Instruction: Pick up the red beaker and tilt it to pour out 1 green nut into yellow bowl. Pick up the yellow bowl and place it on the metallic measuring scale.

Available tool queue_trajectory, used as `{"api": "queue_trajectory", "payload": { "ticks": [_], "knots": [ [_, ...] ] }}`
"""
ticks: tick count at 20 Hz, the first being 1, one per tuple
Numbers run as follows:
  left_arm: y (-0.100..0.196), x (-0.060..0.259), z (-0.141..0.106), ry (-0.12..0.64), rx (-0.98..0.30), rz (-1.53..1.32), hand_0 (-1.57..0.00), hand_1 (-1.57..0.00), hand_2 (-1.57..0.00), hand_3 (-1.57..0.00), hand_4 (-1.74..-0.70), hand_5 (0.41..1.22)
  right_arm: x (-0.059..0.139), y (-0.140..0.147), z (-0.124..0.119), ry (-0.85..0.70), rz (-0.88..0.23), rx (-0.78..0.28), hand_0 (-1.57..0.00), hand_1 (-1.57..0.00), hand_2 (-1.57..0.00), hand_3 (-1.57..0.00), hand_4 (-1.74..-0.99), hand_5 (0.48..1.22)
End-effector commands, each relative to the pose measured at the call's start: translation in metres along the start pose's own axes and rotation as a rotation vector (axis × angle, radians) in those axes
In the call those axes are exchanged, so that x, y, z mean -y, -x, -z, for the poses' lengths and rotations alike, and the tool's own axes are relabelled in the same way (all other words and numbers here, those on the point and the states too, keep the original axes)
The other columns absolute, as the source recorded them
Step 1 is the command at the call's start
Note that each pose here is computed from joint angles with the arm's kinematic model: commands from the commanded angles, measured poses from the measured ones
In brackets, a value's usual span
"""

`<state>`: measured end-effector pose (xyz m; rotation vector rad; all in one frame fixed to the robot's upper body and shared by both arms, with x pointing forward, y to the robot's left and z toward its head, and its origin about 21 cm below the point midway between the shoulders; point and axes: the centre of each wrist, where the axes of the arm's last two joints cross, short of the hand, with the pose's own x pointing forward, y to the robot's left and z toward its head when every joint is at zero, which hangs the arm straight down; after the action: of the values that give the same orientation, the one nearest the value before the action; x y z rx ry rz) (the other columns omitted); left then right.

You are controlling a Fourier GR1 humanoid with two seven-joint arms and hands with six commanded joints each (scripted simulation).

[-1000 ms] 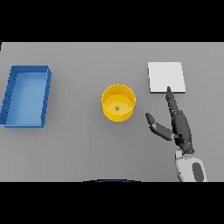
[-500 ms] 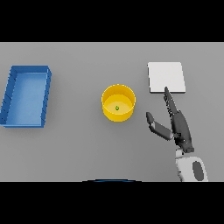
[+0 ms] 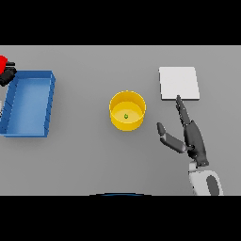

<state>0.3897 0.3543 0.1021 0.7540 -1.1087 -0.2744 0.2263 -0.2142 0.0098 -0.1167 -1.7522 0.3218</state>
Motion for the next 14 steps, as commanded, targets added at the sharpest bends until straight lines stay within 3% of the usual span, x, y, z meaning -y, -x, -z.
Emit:
{"api": "queue_trajectory", "payload": {
  "ticks": [1, 3, 5, 6, 7, 9, 11, 14],
  "knots": [
    [0.004, 0.003, -0.005, -0.005, -0.020, -0.010, -1.57, -1.57, -1.57, -1.57, -1.74, 1.050, 0.001, 0.001, -0.001, 0.002, -0.001, -0.001, 0.00, 0.00, 0.00, 0.00, -1.167, 0.675],
    [0.009, 0.006, -0.012, -0.006, -0.034, -0.023, -1.57, -1.57, -1.57, -1.57, -1.74, 0.925, 0.003, 0.001, -0.002, 0.008, -0.001, 0.001, 0.00, 0.00, 0.00, 0.00, -1.157, 0.671],
    [0.009, 0.001, -0.018, 0.012, -0.053, -0.018, -1.57, -1.57, -1.53, -1.53, -1.52, 0.818, 0.003, 0.000, 0.000, 0.006, 0.015, 0.003, 0.00, 0.00, 0.00, 0.00, -1.155, 0.670],
    [0.006, -0.001, -0.022, 0.061, -0.015, -0.004, -1.47, -1.34, -1.28, -1.32, -1.37, 0.774, 0.004, 0.000, 0.002, 0.005, 0.016, -0.005, 0.00, 0.00, 0.00, 0.00, -1.153, 0.670],
    [0.005, -0.004, -0.024, 0.105, 0.001, -0.004, -1.17, -1.07, -1.02, -1.05, -1.23, 0.737, 0.005, 0.000, 0.003, 0.005, 0.011, -0.006, 0.00, 0.00, 0.00, 0.00, -1.151, 0.670],
    [0.009, -0.010, -0.026, 0.197, 0.017, -0.046, -0.75, -0.69, -0.65, -0.67, -1.05, 0.683, 0.003, 0.001, -0.001, 0.004, 0.016, 0.003, 0.00, 0.00, 0.00, 0.00, -1.150, 0.671],
    [0.007, -0.008, -0.030, 0.226, 0.014, 0.032, -0.48, -0.44, -0.42, -0.43, -0.92, 0.651, 0.004, 0.002, 0.002, 0.005, 0.020, -0.005, 0.00, 0.00, 0.00, 0.00, -1.155, 0.670],
    [0.011, -0.006, -0.025, 0.237, -0.041, 0.123, -0.25, -0.22, -0.21, -0.22, -0.83, 0.627, 0.006, 0.002, -0.003, 0.010, -0.013, 0.000, 0.00, 0.00, 0.00, 0.00, -1.156, 0.665]
  ]
}}
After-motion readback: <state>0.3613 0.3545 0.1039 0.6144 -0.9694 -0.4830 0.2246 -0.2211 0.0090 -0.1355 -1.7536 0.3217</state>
